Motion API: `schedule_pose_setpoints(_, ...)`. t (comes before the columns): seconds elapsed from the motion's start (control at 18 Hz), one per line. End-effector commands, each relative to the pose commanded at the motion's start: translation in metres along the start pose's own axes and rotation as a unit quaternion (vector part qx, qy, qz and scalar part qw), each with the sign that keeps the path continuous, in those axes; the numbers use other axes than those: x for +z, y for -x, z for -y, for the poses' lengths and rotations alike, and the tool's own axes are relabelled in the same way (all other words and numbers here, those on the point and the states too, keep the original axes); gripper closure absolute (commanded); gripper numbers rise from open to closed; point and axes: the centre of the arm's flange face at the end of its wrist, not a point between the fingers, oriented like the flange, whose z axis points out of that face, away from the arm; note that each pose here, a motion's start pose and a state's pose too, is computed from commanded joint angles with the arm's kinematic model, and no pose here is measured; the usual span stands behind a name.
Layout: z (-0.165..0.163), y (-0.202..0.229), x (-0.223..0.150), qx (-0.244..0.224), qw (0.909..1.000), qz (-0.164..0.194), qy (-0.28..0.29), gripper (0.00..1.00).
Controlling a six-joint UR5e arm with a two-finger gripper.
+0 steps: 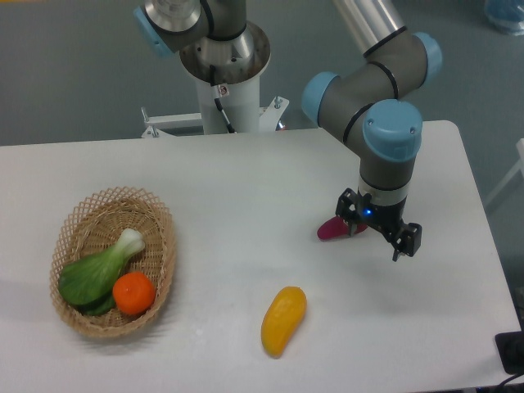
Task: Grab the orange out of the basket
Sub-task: 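Lower the purple sweet potato onto the table and open the gripper, then move the open gripper over the orange in the wicker basket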
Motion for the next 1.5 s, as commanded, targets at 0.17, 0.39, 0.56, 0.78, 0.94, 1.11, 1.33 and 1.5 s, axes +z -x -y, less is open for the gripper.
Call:
schedule_pose_setpoints(0.17, 0.0, 0.0, 0.0, 0.0, 1.0, 0.0, -0.001, 0.0)
schedule_pose_setpoints(0.39, 0.011, -0.006, -0.003, -0.047, 0.9989, -0.002, -0.007, 0.0)
schedule_pose_setpoints(0.56, 0.035, -0.019, -0.009, -0.075, 0.9971, -0.001, -0.011, 0.0)
schedule_pose_setpoints(0.78, 0.07, -0.042, -0.023, -0.155, 0.9877, -0.002, -0.019, 0.0)
schedule_pose_setpoints(0.94, 0.091, -0.049, -0.029, -0.262, 0.9638, -0.015, -0.048, 0.0)
schedule_pose_setpoints(1.11, 0.122, -0.074, -0.036, -0.28, 0.9582, -0.021, -0.054, 0.0)
schedule_pose_setpoints(1.33, 0.183, -0.125, -0.046, -0.356, 0.9317, -0.037, -0.061, 0.0)
schedule_pose_setpoints(1.5, 0.214, -0.158, -0.047, -0.393, 0.9166, -0.045, -0.058, 0.0)
